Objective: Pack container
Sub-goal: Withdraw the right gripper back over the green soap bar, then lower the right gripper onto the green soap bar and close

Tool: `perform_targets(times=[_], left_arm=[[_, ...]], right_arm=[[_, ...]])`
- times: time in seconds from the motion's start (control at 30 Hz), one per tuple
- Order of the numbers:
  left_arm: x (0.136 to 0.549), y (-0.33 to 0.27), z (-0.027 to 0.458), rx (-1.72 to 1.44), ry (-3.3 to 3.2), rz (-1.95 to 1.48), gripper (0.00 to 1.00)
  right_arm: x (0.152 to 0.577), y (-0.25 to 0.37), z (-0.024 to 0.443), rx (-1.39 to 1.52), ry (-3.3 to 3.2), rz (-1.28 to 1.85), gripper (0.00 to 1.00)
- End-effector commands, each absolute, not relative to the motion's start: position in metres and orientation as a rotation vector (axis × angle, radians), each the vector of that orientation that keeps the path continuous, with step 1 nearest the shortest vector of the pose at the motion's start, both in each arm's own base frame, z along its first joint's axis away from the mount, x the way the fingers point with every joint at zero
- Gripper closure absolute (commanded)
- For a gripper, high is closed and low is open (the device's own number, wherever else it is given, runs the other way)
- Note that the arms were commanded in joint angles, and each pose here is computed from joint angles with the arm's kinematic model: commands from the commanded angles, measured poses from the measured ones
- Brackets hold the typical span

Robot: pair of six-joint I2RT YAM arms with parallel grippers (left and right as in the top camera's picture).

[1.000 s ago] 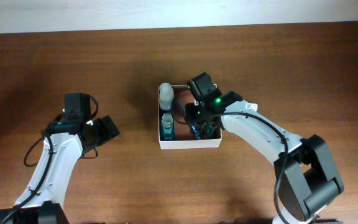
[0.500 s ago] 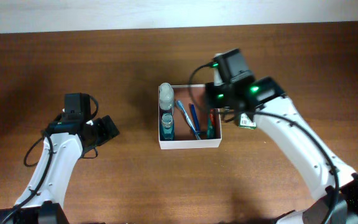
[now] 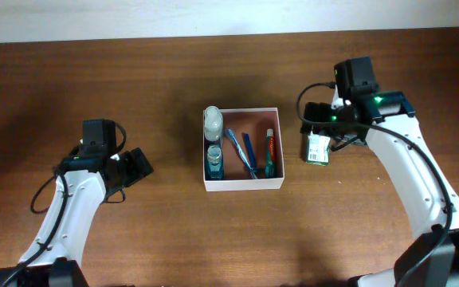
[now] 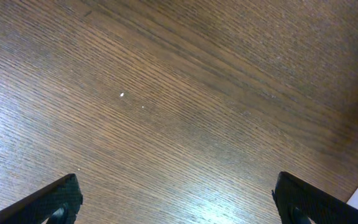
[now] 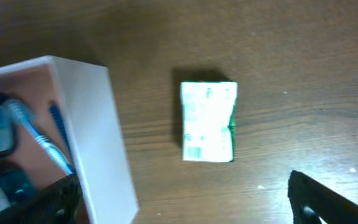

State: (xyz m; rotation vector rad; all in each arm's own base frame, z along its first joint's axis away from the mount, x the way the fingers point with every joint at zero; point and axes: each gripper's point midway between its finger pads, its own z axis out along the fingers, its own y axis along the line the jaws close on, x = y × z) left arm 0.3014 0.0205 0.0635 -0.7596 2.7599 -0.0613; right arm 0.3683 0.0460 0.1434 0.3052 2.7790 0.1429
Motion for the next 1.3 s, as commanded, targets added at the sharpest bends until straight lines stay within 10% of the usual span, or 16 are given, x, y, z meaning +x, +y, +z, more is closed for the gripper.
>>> perform_targets(times=[0.0, 0.57, 1.27], left_arm=[[0.301, 0.023, 0.062, -0.764, 2.764, -0.049, 0.0], [0.301, 0.023, 0.062, -0.764, 2.764, -0.049, 0.0], [0.301, 0.023, 0.062, -0.764, 2.764, -0.049, 0.0]], right_arm=[[0.364, 0.038, 0.126, 0.276, 2.806, 0.078, 0.02], [0.361, 0.024, 0.066, 0.276, 2.85, -0.048, 0.24], [0.364, 0.026, -0.002, 0.202, 2.978, -0.086, 0.23]])
